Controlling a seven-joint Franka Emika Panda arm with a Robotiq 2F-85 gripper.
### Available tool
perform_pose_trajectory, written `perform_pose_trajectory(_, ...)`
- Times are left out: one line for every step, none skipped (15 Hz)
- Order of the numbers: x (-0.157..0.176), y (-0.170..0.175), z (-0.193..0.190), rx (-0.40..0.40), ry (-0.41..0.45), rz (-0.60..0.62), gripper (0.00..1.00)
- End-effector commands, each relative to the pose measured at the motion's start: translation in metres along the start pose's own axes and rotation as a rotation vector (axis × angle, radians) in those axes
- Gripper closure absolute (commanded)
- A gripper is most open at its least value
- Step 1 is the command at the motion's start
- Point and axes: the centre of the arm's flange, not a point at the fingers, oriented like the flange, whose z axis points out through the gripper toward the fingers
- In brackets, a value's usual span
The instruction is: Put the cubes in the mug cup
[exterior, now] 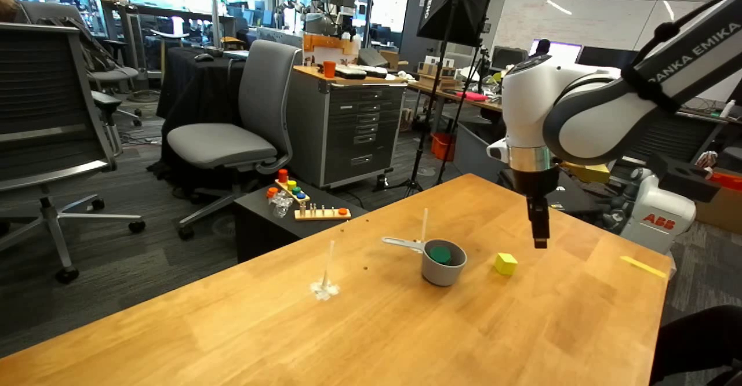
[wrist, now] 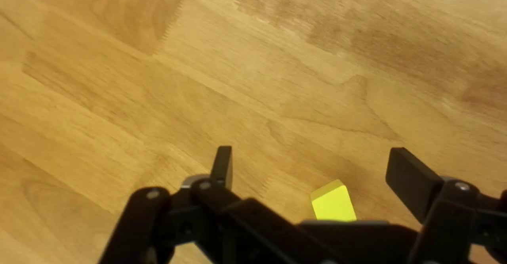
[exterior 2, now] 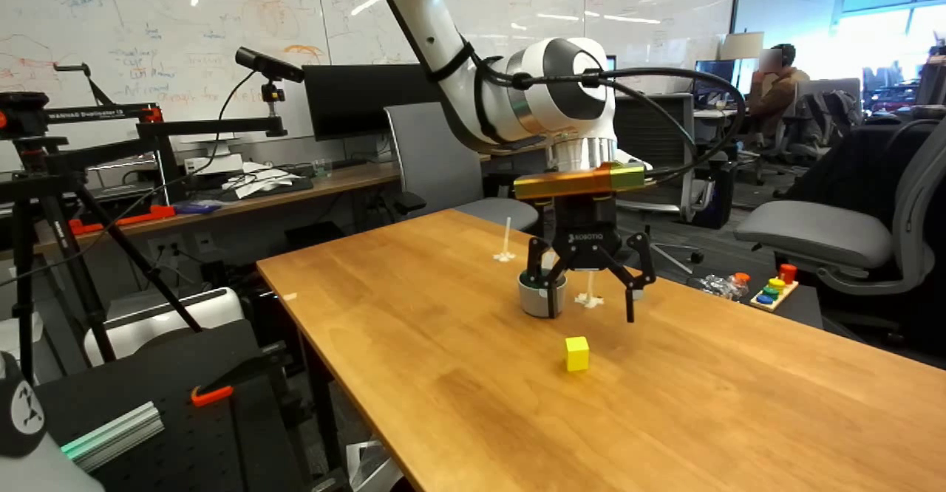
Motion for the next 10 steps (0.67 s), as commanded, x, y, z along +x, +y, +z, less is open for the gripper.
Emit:
perform_pose_trajectory(0.025,0.003,0.006,0.003,-0.017,-0.151,0.0)
perform_pose_trajectory(0.03,0.0,0.007,0.002,-0.018,-0.186,0.0)
perform_pose_trajectory(0.036,-0.003,0.007,0.001,-0.013,-0.212,0.0)
perform_pose_trajectory(0.042,-0.005,0.007,-0.004,-0.01,-0.23,0.0)
perform_pose_trajectory(0.047,-0.007,0.008,-0.001,-0.005,-0.249,0.0)
perform_pose_trajectory(0.051,-0.008,0.009,0.002,-0.004,-0.268,0.0)
perform_pose_trajectory(0.055,-0.01,0.011,0.004,-0.004,-0.292,0.0)
perform_pose_trajectory(0.059,-0.011,0.012,0.007,-0.002,-0.32,0.0)
perform_pose_trajectory(0.061,-0.013,0.014,0.01,-0.001,-0.348,0.0)
perform_pose_trajectory(0.063,-0.014,0.015,0.006,-0.004,-0.369,0.0)
